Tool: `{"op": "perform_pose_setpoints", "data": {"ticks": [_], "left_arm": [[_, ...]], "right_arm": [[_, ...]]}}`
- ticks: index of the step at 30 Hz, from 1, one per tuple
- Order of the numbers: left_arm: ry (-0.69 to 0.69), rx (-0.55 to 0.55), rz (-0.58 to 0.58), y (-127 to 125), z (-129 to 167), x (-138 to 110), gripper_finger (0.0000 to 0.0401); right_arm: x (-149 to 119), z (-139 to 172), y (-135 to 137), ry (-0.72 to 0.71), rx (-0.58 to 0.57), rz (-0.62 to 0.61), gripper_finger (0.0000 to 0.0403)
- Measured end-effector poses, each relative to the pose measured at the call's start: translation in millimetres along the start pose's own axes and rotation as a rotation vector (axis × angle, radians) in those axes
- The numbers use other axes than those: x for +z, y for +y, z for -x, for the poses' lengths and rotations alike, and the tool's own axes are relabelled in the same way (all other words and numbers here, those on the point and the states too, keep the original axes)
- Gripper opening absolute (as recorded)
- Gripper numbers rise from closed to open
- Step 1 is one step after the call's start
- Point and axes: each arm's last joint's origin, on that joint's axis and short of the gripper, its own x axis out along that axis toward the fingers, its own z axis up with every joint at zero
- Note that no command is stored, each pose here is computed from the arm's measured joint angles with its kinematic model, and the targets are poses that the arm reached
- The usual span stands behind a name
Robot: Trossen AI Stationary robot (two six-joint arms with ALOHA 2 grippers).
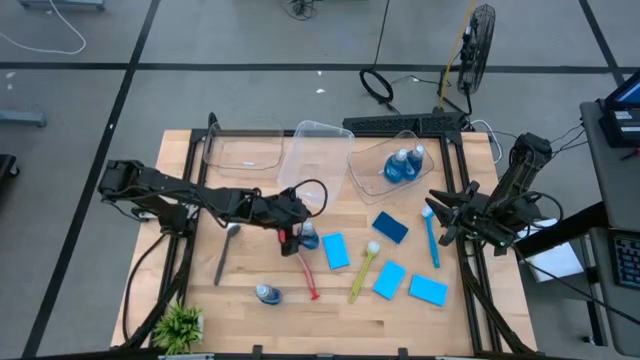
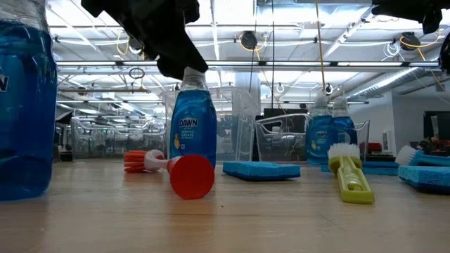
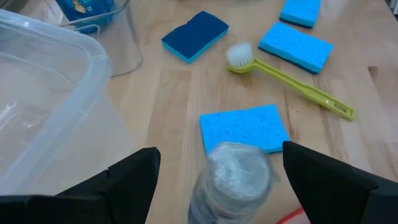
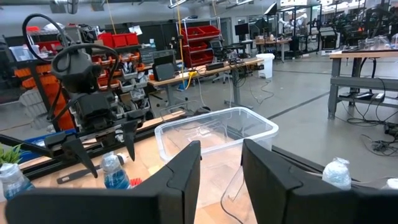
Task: Pick & Place Kitchen Sink Supplies
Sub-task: Put the blue dish soap into the right transparent bin
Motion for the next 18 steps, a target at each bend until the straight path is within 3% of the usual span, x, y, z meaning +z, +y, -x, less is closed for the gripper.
{"op": "perform_pose_setpoints", "data": {"ticks": [5, 18], "left_arm": [[0.0, -0.002, 0.001, -0.1, 0.0, 0.0, 0.0318], [0.005, -0.026, 0.004, -0.8, 0.0, -0.1, 0.0151]], "right_arm": [[0.0, 0.0, 0.0, 0.0, 0.0, -0.001, 0.0105], [0.0, 0.0, 0.0, 0.0, 0.0, -0.001, 0.0105]]}}
